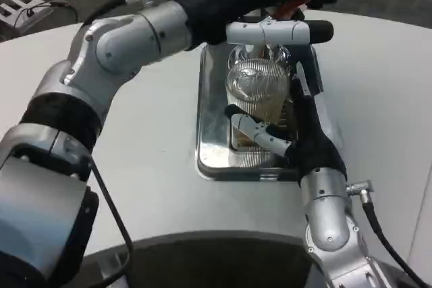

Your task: Grasp the cup under the faucet to collect the drink, then remove the cup.

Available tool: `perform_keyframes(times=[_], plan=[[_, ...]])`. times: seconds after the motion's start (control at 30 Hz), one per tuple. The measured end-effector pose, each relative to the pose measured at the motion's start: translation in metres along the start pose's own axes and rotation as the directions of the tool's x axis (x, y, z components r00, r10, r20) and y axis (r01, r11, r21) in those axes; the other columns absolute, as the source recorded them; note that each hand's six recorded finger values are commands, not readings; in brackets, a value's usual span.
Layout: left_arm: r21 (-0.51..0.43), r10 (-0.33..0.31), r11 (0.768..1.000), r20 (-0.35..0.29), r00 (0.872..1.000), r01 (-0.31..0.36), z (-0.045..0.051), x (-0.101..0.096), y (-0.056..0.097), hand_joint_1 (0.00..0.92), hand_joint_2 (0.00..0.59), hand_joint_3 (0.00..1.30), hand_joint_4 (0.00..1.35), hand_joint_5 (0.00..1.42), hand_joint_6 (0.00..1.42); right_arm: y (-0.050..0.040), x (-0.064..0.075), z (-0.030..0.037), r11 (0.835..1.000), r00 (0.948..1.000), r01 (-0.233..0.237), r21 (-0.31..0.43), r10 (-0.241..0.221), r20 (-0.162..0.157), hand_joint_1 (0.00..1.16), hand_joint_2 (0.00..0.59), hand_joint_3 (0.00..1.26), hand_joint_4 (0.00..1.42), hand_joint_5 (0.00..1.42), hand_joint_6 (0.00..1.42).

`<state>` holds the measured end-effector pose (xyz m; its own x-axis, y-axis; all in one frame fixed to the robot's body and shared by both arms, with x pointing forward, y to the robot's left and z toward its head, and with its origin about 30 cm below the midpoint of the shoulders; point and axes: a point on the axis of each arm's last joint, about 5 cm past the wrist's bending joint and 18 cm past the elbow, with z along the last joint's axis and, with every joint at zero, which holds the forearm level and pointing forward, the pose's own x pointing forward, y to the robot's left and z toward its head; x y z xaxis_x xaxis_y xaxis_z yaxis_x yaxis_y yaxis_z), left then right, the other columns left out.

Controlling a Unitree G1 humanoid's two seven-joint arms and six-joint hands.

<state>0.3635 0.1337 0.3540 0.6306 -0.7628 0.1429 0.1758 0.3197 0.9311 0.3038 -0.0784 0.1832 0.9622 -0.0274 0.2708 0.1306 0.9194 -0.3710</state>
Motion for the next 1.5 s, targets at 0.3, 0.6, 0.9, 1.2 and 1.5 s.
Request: perform_keyframes(times=[0.3,0.6,0.9,1.2,1.5], plan=[[0.005,-0.006,1.000,0.003,1.000,0.006,0.0005,0.000,0.001,0.000,0.000,0.21,0.17,0.25,0.20,0.0067,0.004,-0.0039,1.000,0.9995,0.018,-0.003,-0.018,-0.025,0.69,0.189,0.00,0.00,0.00,0.05],[0.039,-0.018,0.999,0.017,1.000,0.017,0.0010,-0.002,0.002,0.000,0.000,0.21,0.17,0.25,0.20,0.0102,0.009,-0.0027,0.999,0.9991,0.032,0.011,-0.032,-0.028,0.69,0.200,0.00,0.00,0.00,0.05],[0.070,-0.023,0.997,0.028,0.999,0.021,0.0017,-0.002,0.002,0.000,0.002,0.22,0.17,0.25,0.20,0.0104,0.008,-0.0029,0.999,0.9985,0.047,0.010,-0.046,-0.029,0.69,0.203,0.00,0.00,0.00,0.05],[0.099,-0.033,0.995,0.033,0.999,0.029,0.0028,-0.002,0.002,0.000,0.000,0.22,0.18,0.25,0.20,0.0146,0.010,0.0012,0.997,0.9968,0.076,0.014,-0.076,-0.024,0.69,0.203,0.00,0.00,0.00,0.06],[0.106,-0.036,0.994,0.034,0.999,0.032,0.0029,-0.002,0.002,0.000,0.000,0.22,0.18,0.25,0.20,0.0201,0.010,-0.0001,0.998,0.9968,0.068,0.009,-0.068,-0.043,0.69,0.203,0.00,0.00,0.01,0.07]])
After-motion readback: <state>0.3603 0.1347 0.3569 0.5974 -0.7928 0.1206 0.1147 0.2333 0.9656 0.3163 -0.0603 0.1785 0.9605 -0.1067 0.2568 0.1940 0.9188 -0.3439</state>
